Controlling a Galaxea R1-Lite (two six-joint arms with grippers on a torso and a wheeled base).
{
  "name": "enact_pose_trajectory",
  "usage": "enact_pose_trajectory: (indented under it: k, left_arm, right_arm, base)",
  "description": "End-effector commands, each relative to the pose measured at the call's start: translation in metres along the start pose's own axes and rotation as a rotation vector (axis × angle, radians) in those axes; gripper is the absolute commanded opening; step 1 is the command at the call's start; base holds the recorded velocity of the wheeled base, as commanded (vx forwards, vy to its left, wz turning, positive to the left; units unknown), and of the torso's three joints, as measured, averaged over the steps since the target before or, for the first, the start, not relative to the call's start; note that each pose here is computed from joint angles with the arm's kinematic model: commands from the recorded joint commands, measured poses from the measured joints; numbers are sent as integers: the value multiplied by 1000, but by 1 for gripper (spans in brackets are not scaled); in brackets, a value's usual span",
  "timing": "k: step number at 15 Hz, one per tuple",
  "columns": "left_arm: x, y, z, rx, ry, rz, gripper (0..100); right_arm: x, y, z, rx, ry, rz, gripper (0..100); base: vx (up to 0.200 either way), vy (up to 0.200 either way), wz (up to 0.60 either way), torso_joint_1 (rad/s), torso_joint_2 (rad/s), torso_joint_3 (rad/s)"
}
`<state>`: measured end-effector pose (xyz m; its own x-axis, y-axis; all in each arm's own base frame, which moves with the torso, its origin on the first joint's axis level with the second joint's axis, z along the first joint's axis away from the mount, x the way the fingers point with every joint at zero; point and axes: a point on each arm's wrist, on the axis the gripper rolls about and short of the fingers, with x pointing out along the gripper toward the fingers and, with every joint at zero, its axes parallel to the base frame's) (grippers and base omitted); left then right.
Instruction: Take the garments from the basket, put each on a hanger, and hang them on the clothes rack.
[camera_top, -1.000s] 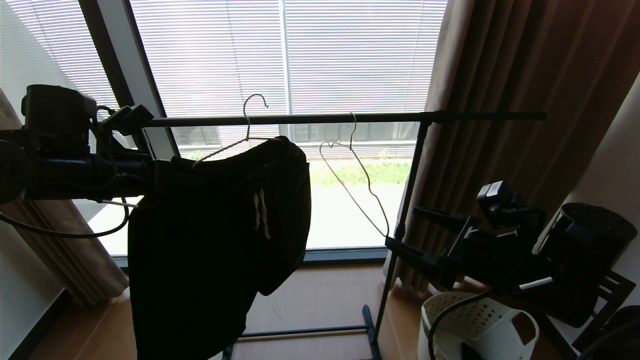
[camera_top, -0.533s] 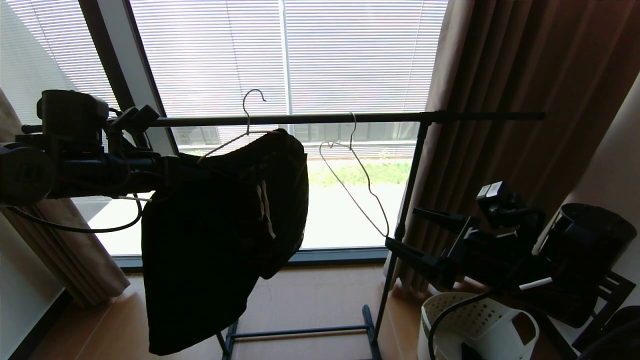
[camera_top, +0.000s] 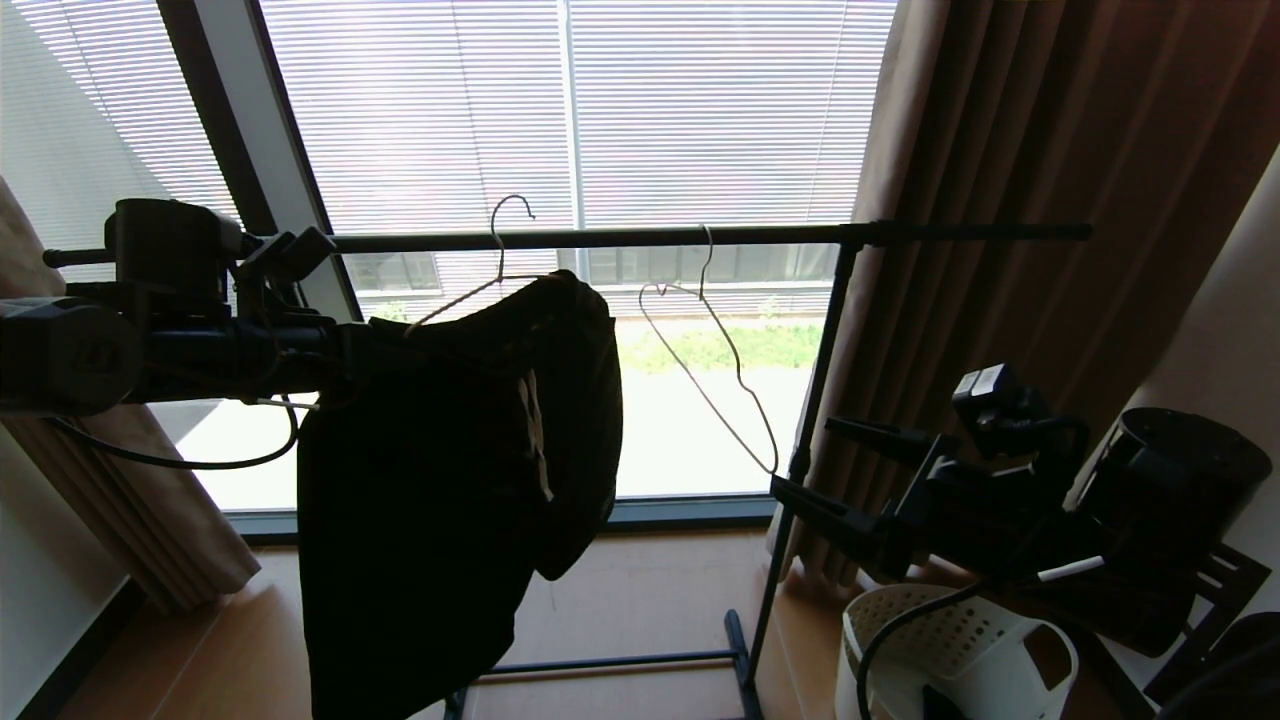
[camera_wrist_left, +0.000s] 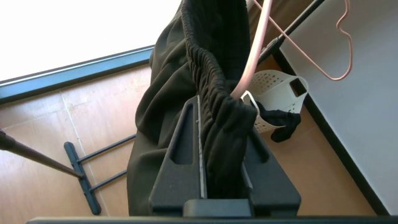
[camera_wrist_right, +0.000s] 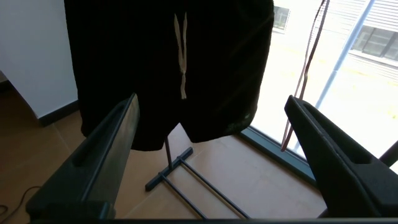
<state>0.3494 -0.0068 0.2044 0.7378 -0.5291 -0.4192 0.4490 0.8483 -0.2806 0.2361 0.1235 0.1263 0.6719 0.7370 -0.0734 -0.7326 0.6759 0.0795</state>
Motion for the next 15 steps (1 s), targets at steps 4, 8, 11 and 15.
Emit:
enact_pose_trajectory:
  k: [4, 8, 11, 15]
  left_arm:
    - [10, 9, -3, -10, -3, 5, 0]
    - [15, 12, 2, -38, -48, 3, 0]
    - [16, 13, 0, -43, -42, 4, 0]
    - [18, 15, -2, -48, -36, 5, 0]
  right_arm:
    - [2, -1, -4, 5, 12, -1, 100]
    - [2, -1, -4, 5, 12, 0, 100]
    - [2, -1, -4, 6, 13, 0, 100]
    - [2, 0, -4, 6, 15, 2, 100]
  base:
    - [0, 0, 0, 0, 0, 0]
    - [0, 0, 0, 0, 0, 0]
    - [0, 0, 0, 0, 0, 0]
    - [0, 0, 0, 0, 0, 0]
